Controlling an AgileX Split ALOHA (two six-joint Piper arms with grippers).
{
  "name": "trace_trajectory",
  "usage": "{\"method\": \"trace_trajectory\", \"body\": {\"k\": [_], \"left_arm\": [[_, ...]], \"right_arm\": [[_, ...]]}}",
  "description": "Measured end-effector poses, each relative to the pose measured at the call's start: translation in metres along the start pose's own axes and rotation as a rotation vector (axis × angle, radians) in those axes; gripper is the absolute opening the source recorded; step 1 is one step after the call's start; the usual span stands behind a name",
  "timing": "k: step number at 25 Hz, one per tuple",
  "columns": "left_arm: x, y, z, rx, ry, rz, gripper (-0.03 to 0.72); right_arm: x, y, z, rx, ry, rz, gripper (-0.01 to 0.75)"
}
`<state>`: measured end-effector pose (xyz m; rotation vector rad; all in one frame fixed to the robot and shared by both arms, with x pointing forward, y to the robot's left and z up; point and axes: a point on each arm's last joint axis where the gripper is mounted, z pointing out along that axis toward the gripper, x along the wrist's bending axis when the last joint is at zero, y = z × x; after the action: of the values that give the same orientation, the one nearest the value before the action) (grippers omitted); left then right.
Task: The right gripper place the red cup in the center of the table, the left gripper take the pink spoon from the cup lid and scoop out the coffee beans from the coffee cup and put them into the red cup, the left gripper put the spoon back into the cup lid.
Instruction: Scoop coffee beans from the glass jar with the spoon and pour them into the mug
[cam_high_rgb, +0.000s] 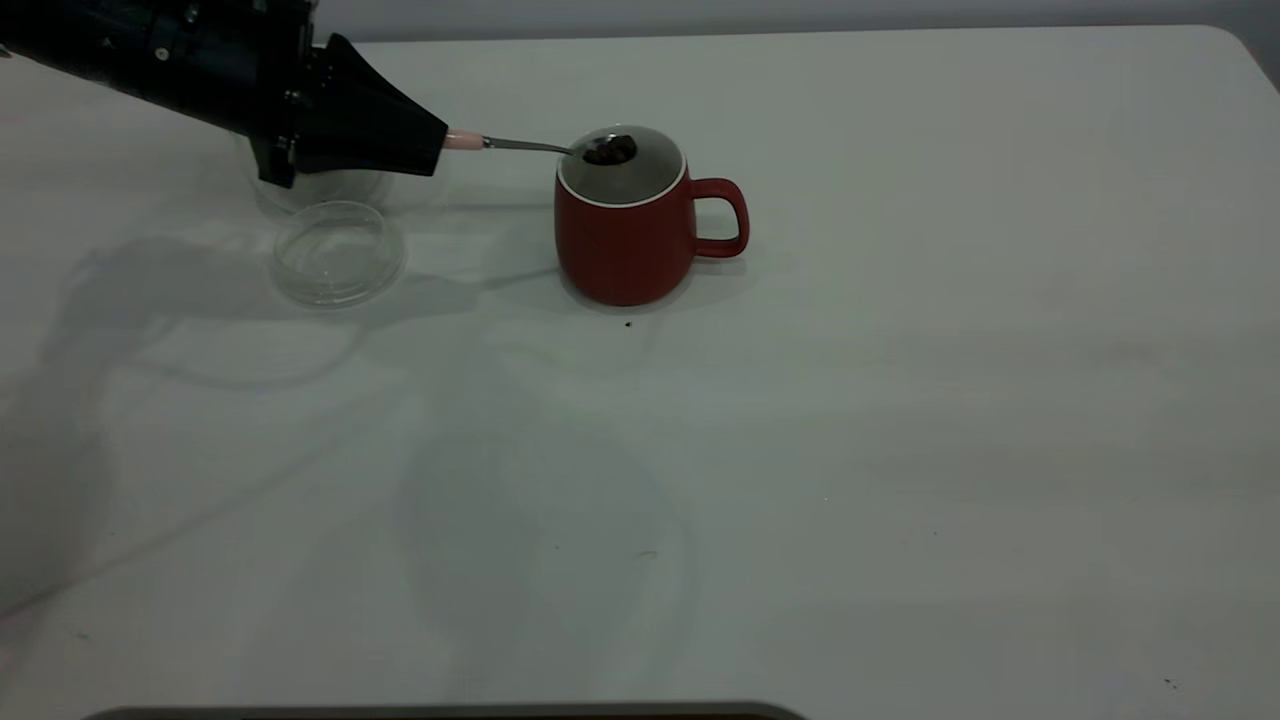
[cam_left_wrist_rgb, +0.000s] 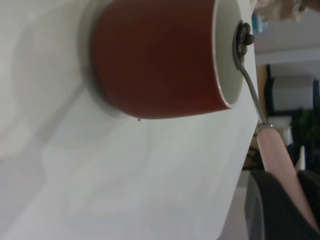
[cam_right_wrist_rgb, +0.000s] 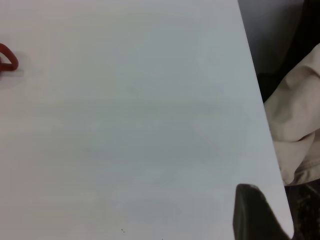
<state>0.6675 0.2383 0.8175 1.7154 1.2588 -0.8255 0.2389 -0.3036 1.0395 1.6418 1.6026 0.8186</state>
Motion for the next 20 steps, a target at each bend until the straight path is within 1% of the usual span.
{"method": "trace_trajectory", "body": {"k": [5, 9, 15, 20], "left_arm": [[-0.0005, 0.0002, 0.0018, 0.003, 0.003, 0.123, 0.121], [0.0024, 0.0017, 0.0017, -0.011, 0.037, 0.218, 0.121], [0.0051, 0.0030, 0.0016, -0.019, 0.068, 0.290, 0.121], [0.0041, 0.0039, 0.0008, -0.021, 0.075, 0.329, 0.121]], "right_arm": [[0.0000, 0.0000, 0.0000, 0.000, 0.000, 0.000, 0.239], [0.0000, 0.0000, 0.0000, 0.000, 0.000, 0.000, 0.239], [0.0000, 0.0000, 0.0000, 0.000, 0.000, 0.000, 0.239], [0.0000, 0.0000, 0.0000, 0.000, 0.000, 0.000, 0.239]]}}
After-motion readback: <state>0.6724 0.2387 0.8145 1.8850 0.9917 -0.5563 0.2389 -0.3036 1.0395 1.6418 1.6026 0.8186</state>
